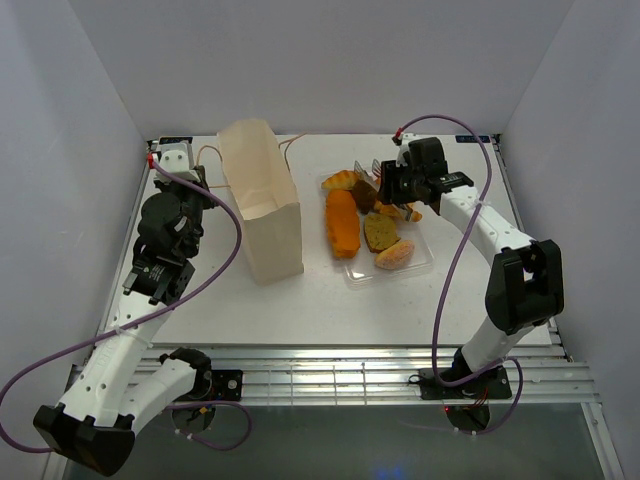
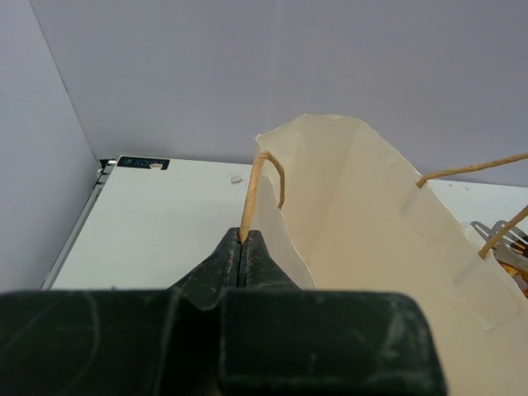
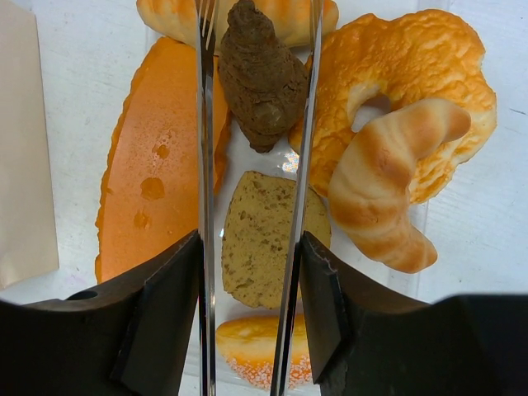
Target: Place the fake bread into the paper bag
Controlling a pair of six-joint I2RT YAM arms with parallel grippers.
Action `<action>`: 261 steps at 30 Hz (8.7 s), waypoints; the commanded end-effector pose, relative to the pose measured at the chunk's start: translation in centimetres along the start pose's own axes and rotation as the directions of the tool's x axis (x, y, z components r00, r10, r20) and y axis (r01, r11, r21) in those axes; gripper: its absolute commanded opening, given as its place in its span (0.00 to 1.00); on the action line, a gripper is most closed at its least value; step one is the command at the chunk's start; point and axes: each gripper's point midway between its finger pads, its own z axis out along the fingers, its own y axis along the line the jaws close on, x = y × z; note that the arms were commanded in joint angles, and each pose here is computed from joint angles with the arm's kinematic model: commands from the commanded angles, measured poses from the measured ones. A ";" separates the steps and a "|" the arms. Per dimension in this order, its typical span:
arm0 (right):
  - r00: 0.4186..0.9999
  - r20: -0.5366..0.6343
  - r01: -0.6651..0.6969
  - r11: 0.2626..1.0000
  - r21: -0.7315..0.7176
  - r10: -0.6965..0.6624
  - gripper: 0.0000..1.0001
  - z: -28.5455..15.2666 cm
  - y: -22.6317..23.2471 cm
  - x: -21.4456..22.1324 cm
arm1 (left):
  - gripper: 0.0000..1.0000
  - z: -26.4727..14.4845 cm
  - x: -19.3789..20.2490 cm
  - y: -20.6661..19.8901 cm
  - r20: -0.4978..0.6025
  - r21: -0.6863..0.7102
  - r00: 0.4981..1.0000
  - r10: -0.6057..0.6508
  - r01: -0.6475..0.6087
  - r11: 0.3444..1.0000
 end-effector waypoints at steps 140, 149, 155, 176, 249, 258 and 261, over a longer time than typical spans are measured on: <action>0.998 0.057 0.012 0.966 0.258 -0.028 0.55 -9.1 -3.1 3.4 | 0.00 -0.2 -0.7 -0.2 0.017 0.014 1.000 -0.024 0.024 1.000; 1.000 0.012 0.013 0.986 0.168 -0.015 0.52 -7.0 -2.0 4.7 | 0.00 -0.4 -1.0 -0.1 0.025 0.014 0.999 -0.027 0.027 1.000; 1.000 -0.012 0.014 0.982 0.187 -0.012 0.52 -6.5 -2.5 5.3 | 0.00 -0.5 -1.2 0.0 0.029 0.013 0.999 -0.028 0.027 1.000; 0.997 -0.078 0.019 0.967 0.253 0.001 0.27 -6.5 -3.6 5.7 | 0.00 -0.7 -1.5 0.1 0.039 0.012 0.999 -0.030 0.030 0.999; 0.793 0.606 0.314 0.894 -0.320 -0.062 0.43 -29.8 19.5 -9.8 | 0.00 -0.7 -1.3 0.3 0.040 0.002 0.999 -0.030 0.030 1.000; 0.858 0.501 0.198 0.973 -0.121 -0.112 0.48 -26.8 13.0 -4.4 | 0.00 -0.8 -1.5 0.1 0.041 0.010 0.999 -0.035 0.035 0.999; 0.890 0.441 0.165 0.983 -0.079 -0.114 0.48 -24.7 11.6 -2.4 | 0.00 -0.7 -1.5 0.1 0.039 0.013 0.999 -0.036 0.036 0.999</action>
